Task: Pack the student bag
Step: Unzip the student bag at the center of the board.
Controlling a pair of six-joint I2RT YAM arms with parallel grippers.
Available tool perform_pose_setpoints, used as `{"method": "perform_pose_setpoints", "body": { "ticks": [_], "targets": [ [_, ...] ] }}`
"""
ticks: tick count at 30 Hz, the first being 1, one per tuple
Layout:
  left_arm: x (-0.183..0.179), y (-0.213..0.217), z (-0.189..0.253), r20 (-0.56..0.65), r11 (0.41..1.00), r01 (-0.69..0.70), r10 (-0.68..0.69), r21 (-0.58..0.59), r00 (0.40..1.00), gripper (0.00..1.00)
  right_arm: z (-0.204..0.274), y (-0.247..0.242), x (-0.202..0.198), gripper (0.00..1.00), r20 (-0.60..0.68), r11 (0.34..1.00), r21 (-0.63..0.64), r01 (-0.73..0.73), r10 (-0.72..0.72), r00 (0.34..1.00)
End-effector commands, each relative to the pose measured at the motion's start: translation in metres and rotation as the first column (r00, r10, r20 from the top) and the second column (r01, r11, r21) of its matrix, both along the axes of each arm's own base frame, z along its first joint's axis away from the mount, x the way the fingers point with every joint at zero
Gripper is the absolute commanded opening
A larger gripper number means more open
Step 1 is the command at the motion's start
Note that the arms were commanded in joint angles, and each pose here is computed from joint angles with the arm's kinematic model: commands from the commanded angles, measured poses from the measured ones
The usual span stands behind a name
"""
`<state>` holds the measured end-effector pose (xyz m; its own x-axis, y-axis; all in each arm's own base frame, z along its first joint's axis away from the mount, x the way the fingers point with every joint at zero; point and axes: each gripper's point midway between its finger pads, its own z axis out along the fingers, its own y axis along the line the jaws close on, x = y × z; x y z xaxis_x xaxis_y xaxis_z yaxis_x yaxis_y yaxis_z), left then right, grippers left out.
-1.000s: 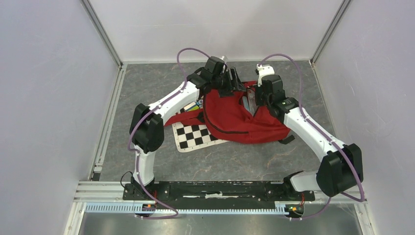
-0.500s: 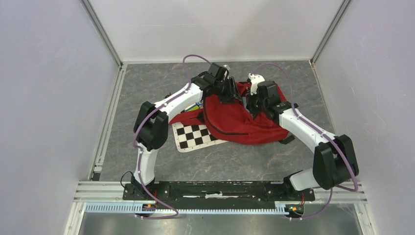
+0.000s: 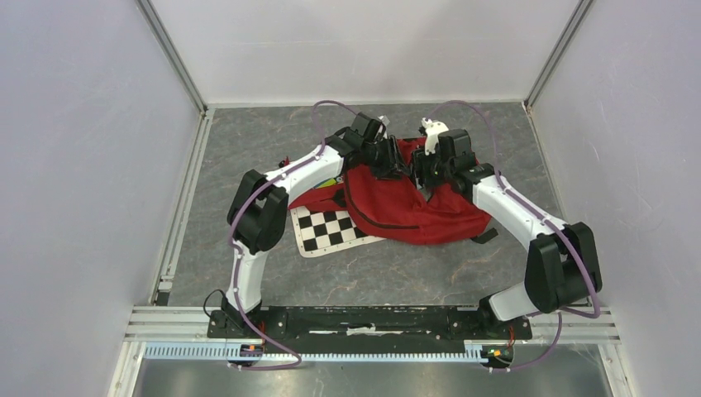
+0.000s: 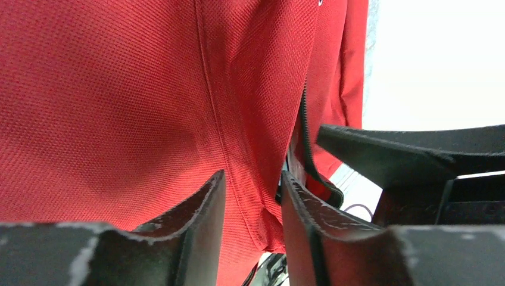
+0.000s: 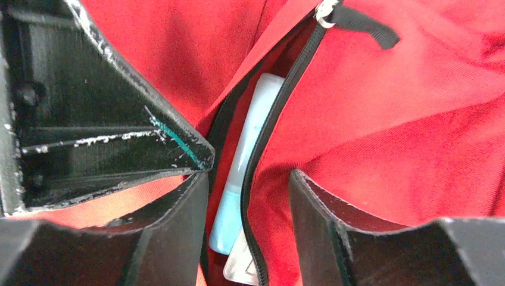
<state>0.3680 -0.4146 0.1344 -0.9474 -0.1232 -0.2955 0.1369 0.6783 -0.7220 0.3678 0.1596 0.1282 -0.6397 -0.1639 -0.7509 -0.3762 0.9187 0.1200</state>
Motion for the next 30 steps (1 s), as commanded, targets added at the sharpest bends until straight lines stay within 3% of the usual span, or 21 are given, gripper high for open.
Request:
{"method": "perform_pose_setpoints", "body": {
  "ticks": [1, 5, 9, 13, 22, 30],
  "targets": [
    [0.015, 0.004, 0.064, 0.153, 0.996, -0.026, 0.039, -0.086, 0.987, 0.48, 0.054, -0.016, 0.021, 0.62, 0.095, 0.998, 0.044, 0.04, -0.044, 0.995],
    [0.026, 0.013, 0.081, 0.21, 0.994, -0.05, 0.069, -0.092, 0.975, 0.61, 0.062, -0.036, 0.041, 0.69, 0.086, 0.991, 0.104, 0.082, -0.091, 0.992],
    [0.036, 0.012, 0.091, 0.212, 0.992, -0.06, 0.083, -0.113, 0.974, 0.69, 0.057, -0.044, 0.063, 0.68, 0.024, 0.968, 0.213, 0.13, -0.138, 0.99],
    [0.045, 0.007, 0.097, 0.204, 0.989, -0.066, 0.093, -0.132, 0.975, 0.7, 0.051, -0.046, 0.089, 0.64, -0.029, 0.921, 0.346, 0.181, -0.182, 0.983],
    [0.057, 0.003, 0.102, 0.195, 0.985, -0.084, 0.113, -0.151, 0.974, 0.71, 0.028, -0.048, 0.123, 0.61, -0.107, 0.84, 0.48, 0.255, -0.233, 0.967],
    [0.057, 0.002, 0.094, 0.169, 0.985, -0.09, 0.115, -0.147, 0.979, 0.7, 0.02, -0.035, 0.13, 0.51, -0.077, 0.819, 0.542, 0.188, -0.174, 0.982]
  ]
}}
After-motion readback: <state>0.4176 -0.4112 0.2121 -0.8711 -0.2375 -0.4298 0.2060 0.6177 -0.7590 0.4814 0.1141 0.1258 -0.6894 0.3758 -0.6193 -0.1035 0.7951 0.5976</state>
